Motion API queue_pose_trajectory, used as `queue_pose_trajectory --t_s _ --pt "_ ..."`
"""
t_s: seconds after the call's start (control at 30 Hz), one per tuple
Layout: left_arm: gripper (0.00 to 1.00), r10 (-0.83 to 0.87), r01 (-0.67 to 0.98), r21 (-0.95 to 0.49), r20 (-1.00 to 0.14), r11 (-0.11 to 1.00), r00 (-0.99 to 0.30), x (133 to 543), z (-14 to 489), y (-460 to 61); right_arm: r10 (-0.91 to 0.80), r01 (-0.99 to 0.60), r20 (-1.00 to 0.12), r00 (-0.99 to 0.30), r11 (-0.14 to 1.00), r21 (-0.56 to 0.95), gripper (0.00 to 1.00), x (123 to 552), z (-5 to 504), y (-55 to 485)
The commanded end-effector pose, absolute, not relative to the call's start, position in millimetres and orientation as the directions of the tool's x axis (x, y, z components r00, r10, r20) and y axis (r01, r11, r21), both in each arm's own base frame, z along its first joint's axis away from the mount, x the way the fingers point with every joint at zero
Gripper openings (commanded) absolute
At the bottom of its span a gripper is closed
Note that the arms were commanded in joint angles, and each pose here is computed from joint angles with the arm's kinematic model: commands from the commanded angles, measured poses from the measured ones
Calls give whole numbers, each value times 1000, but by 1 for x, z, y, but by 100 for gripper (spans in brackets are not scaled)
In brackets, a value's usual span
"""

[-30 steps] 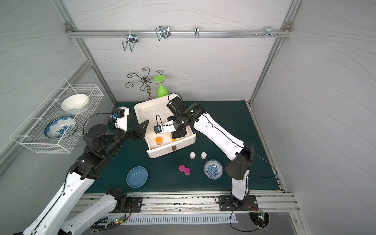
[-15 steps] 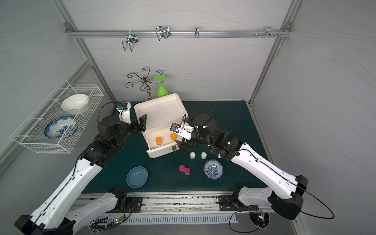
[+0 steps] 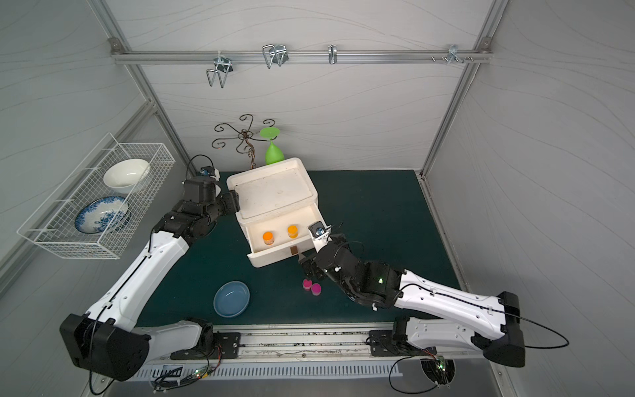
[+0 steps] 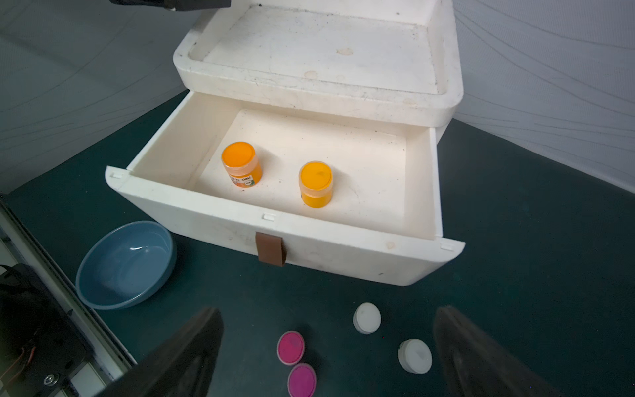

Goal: Put the paint cans in the drawer according to color
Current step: Close the drawer of the storage box.

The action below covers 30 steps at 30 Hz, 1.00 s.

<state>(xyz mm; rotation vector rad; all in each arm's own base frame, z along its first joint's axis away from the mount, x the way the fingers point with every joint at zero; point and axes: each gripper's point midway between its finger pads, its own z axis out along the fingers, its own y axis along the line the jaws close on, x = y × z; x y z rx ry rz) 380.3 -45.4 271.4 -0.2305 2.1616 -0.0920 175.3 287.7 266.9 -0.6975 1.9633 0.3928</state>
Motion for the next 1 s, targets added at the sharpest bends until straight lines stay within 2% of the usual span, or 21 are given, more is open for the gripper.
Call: queue_pose_trajectory --t_s 0.0,0.07,0.23,0.4,0.53,0.7,0.97 --pt "56 -234 -96 -216 -823 972 -517 393 288 -54 -253 -601 -888 -384 799 32 99 174 263 305" --pt "51 -229 -113 -199 -815 973 -532 397 282 -52 -285 -608 -878 -385 794 9 99 172 255 314" --pt "50 -212 -154 -150 -799 977 -563 404 266 -45 -269 -586 -871 -411 810 26 99 171 242 326" --pt "36 -212 -158 -147 -785 976 -582 404 261 -46 -188 -569 -881 -434 815 106 99 172 234 335" --pt "25 -216 -144 -162 -774 976 -595 404 260 -50 -198 -572 -874 -443 813 106 99 174 222 350" --pt "22 -222 -145 -168 -755 975 -617 404 256 -53 -212 -579 -864 -456 809 107 99 176 210 370" --pt "19 -235 -127 -200 -751 972 -618 401 260 -64 -133 -556 -873 -469 812 175 99 178 209 396"
